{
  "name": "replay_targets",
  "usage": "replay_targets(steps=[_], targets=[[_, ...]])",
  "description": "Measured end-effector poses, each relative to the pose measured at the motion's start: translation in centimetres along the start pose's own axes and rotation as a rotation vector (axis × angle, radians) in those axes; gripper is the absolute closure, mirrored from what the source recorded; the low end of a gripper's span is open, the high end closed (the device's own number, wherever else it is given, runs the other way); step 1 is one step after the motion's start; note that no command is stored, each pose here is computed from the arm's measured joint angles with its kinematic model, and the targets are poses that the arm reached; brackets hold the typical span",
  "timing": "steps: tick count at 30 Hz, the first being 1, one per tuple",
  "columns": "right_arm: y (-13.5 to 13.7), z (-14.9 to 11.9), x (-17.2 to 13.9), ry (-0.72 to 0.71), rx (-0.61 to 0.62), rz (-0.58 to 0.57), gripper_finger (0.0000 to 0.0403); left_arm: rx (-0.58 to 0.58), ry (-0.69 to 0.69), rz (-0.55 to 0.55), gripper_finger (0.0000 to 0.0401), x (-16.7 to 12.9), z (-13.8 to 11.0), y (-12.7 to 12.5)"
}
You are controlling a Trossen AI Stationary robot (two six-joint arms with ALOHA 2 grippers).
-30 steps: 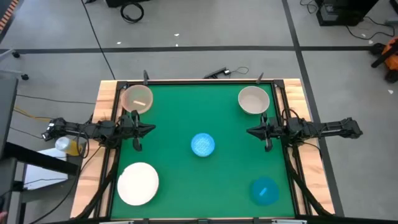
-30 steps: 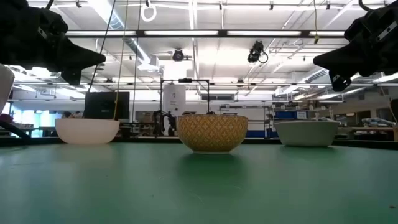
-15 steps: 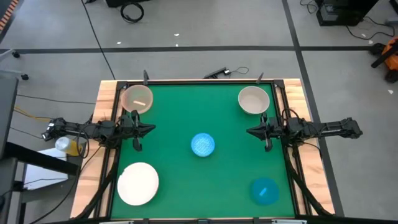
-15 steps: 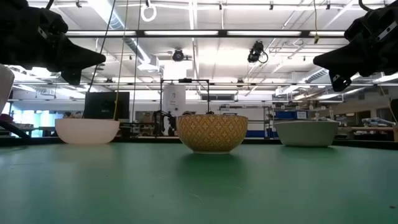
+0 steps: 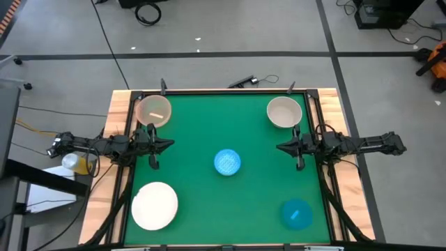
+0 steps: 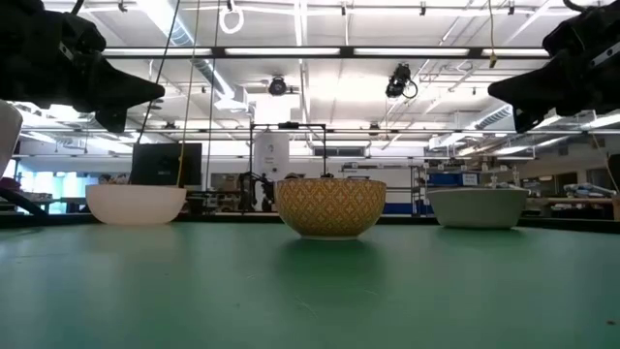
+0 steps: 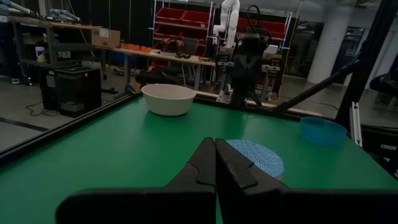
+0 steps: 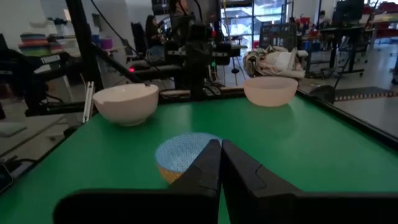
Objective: Nest bowls inside each other
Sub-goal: Stack the gray bowl on top of the white bowl
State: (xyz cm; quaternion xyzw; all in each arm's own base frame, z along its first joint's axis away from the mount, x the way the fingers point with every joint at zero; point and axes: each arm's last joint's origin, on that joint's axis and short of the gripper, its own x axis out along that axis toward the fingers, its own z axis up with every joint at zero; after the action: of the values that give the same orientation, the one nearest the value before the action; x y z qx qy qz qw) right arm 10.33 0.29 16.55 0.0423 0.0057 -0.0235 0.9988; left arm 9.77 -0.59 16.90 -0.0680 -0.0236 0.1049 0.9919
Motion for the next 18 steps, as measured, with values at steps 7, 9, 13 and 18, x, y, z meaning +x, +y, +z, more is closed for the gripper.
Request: replay_targets(steps=[7, 9, 13, 18], targets=[[0.0, 0.0, 0.0, -0.002, 0.000, 0.000, 0.0385, 0.000, 0.000, 0.000, 0.0401, 0.0, 0.0, 0.0], [-0.1, 0.3, 0.0, -0.032, 0.001, -0.023, 0.0385, 0.000, 0.000, 0.000, 0.0401, 0.0, 0.0, 0.0], [-0.2, 1.3, 0.0, -0.145, 0.138, -0.079, 0.0385, 0.000, 0.000, 0.000, 0.0401, 0.0, 0.0, 0.0], [-0.2, 1.3, 0.2, -0.147, 0.279, -0.078, 0.0385, 0.000, 0.000, 0.000, 0.0401, 0.0, 0.0, 0.0]])
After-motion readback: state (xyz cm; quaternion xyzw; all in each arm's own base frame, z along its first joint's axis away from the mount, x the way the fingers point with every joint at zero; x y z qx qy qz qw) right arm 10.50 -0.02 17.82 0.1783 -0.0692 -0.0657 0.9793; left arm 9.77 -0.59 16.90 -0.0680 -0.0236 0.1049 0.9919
